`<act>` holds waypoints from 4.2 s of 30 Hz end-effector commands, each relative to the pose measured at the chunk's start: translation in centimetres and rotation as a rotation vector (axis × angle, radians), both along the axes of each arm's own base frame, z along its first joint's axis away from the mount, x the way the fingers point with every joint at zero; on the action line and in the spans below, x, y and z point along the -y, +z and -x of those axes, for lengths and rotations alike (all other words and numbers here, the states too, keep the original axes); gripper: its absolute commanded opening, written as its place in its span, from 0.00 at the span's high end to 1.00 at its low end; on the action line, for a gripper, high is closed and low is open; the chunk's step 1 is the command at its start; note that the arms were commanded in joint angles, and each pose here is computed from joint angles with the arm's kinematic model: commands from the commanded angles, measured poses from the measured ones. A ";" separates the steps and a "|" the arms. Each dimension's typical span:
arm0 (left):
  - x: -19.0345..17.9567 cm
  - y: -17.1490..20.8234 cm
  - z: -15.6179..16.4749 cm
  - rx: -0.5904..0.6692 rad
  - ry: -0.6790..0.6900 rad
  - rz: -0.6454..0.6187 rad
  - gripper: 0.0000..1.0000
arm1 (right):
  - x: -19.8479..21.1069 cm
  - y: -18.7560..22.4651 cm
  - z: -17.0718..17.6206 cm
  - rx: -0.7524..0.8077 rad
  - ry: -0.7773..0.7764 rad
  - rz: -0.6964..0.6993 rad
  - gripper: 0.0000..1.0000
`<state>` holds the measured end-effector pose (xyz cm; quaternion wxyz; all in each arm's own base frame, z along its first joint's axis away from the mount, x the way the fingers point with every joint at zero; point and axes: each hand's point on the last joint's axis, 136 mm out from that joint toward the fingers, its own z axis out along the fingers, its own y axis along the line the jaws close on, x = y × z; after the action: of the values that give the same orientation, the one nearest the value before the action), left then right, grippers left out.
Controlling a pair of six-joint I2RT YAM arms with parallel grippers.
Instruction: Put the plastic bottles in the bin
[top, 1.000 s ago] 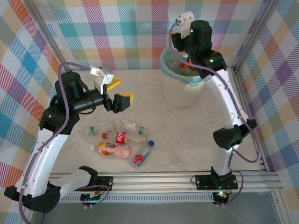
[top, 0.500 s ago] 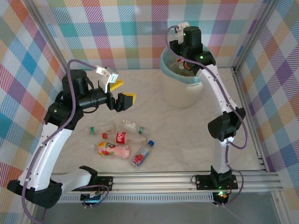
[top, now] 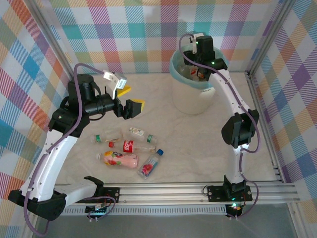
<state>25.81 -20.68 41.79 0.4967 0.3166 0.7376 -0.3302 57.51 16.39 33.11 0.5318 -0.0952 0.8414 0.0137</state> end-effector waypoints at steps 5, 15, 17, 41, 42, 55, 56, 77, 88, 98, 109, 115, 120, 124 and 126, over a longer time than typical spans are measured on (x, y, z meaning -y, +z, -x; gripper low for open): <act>-0.1 0.0 0.1 0.002 0.007 0.008 0.00 | 0.3 -5.0 0.3 -0.172 -0.001 -0.091 0.33; -0.1 0.1 -0.1 0.004 0.015 0.015 0.00 | 0.8 -1.1 1.0 -0.141 -0.021 -0.167 0.17; -0.1 0.1 -0.1 0.004 0.015 0.018 0.00 | 0.7 1.2 1.5 -0.102 -0.013 -0.191 0.16; -0.2 -1.3 -2.7 -0.062 0.117 0.057 0.00 | -2.5 3.8 6.2 -0.146 0.183 -0.361 0.28; -0.5 -1.5 -3.0 -0.066 0.138 0.048 0.00 | -2.5 3.5 6.1 -0.155 0.183 -0.357 0.29; -7.1 -7.5 -6.3 -0.362 0.600 -0.119 0.00 | -2.9 9.0 10.2 -0.070 0.199 -0.345 0.25; -7.7 -8.3 -6.2 -0.396 0.622 -0.123 0.00 | -3.1 9.7 11.1 -0.055 0.211 -0.343 0.25; -9.5 -19.5 2.5 -0.795 0.481 -0.218 0.08 | -9.2 4.0 27.6 -0.169 0.518 -0.352 0.22; -9.2 -21.7 4.2 -0.954 0.755 -0.128 0.07 | -5.6 3.7 29.5 -0.098 0.413 -0.380 0.20; -12.9 -27.5 8.9 -1.213 1.235 0.302 0.07 | -5.4 2.6 29.6 -0.123 0.401 -0.355 0.19; -13.9 -31.2 10.2 -1.343 1.435 0.278 0.05 | -5.1 1.4 29.7 -0.147 0.393 -0.332 0.18; -14.3 -33.8 10.6 -1.387 1.485 0.294 0.07 | -4.7 0.7 29.8 -0.145 0.380 -0.317 0.17; -14.7 -35.2 9.9 -1.396 1.514 0.312 0.07 | -4.6 0.3 29.5 -0.144 0.375 -0.295 0.16; -15.0 -35.9 9.2 -1.394 1.521 0.297 0.09 | -4.7 0.0 29.3 -0.144 0.376 -0.283 0.16; -15.1 -36.3 9.0 -1.394 1.524 0.284 0.10 | -4.7 -0.1 29.2 -0.144 0.375 -0.275 0.16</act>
<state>16.30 -5.66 6.12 0.0695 -0.5585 0.8178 -0.1206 28.27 21.08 33.03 0.4587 -0.1666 0.8389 0.2412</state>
